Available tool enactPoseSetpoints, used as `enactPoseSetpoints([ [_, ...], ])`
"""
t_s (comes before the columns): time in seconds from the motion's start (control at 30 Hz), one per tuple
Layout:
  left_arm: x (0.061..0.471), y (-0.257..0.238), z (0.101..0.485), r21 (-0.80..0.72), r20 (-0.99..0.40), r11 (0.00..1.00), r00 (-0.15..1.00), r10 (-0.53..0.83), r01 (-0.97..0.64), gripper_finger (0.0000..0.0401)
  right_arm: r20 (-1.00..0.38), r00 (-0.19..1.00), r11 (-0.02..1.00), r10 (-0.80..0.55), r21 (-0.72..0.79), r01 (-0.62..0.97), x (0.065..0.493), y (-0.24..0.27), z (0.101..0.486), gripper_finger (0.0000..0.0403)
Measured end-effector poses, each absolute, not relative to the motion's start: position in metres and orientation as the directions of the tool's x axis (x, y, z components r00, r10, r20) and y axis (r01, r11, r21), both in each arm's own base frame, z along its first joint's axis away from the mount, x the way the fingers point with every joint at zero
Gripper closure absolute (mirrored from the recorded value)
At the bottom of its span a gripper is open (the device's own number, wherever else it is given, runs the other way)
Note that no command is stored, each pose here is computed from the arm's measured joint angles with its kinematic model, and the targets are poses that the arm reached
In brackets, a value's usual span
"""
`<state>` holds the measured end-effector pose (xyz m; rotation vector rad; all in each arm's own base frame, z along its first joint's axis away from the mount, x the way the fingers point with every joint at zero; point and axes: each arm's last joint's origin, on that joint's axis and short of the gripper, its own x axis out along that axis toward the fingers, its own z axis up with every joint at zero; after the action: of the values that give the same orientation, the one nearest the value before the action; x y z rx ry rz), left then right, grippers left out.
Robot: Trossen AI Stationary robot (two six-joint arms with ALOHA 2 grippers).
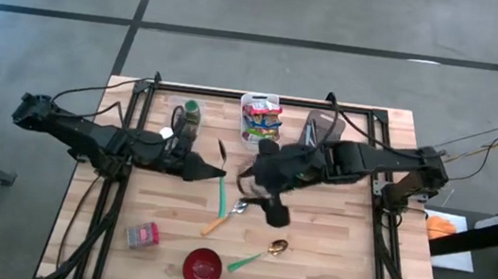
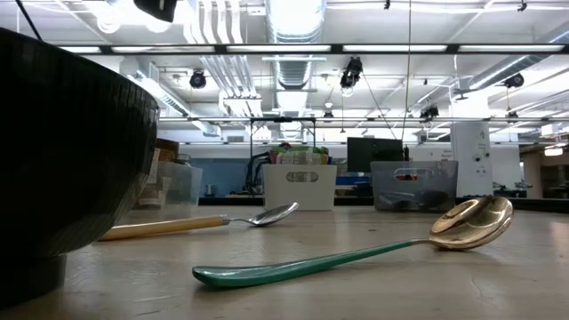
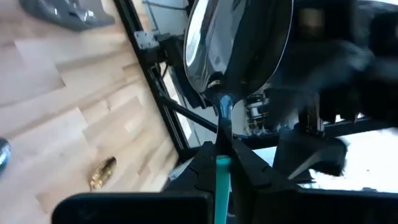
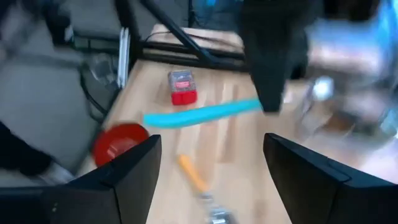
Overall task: Pick & Place Food Item
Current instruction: Put the light green spoon into the black bin
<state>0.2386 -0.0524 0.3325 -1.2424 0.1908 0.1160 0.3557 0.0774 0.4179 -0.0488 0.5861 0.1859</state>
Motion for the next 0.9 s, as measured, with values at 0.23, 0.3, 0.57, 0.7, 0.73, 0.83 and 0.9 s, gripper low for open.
enactPoseSetpoints([
  [0.23, 0.242, -0.048, 0.335, -0.966, -0.187, 0.194, 0.981, -0.052, -0.174, 0.0388, -0.544, 0.837, 0.695, -0.052, -0.622, -0.361, 0.348, 0.098, 0.418, 0.0125],
  [0.3, 0.243, -0.046, 0.336, -0.972, -0.175, 0.167, 0.983, -0.059, -0.163, 0.0388, -0.525, 0.842, 0.551, -0.125, -0.743, -0.381, 0.347, 0.104, 0.417, 0.0125],
  [0.57, 0.247, -0.034, 0.342, -0.988, -0.113, 0.108, 0.992, -0.052, -0.106, 0.0388, -0.431, 0.877, 0.324, -0.215, -0.878, -0.352, 0.353, 0.11, 0.421, 0.0125],
  [0.7, 0.249, -0.027, 0.342, -0.992, -0.098, 0.088, 0.994, -0.052, -0.093, 0.0388, -0.42, 0.891, 0.237, -0.172, -0.896, -0.377, 0.355, 0.113, 0.422, 0.0125],
  [0.73, 0.25, -0.026, 0.343, -0.992, -0.097, 0.086, 0.994, -0.054, -0.092, 0.0388, -0.425, 0.892, 0.227, -0.152, -0.894, -0.387, 0.355, 0.113, 0.422, 0.0125],
  [0.83, 0.25, -0.023, 0.346, -0.995, -0.064, 0.076, 0.997, -0.052, -0.06, 0.0388, -0.425, 0.897, 0.226, -0.121, -0.892, -0.392, 0.355, 0.114, 0.422, 0.0125],
  [0.9, 0.25, -0.022, 0.348, -0.997, -0.042, 0.073, 0.997, -0.058, -0.038, 0.0388, -0.416, 0.902, 0.231, -0.115, -0.894, -0.383, 0.356, 0.113, 0.423, 0.0126],
])
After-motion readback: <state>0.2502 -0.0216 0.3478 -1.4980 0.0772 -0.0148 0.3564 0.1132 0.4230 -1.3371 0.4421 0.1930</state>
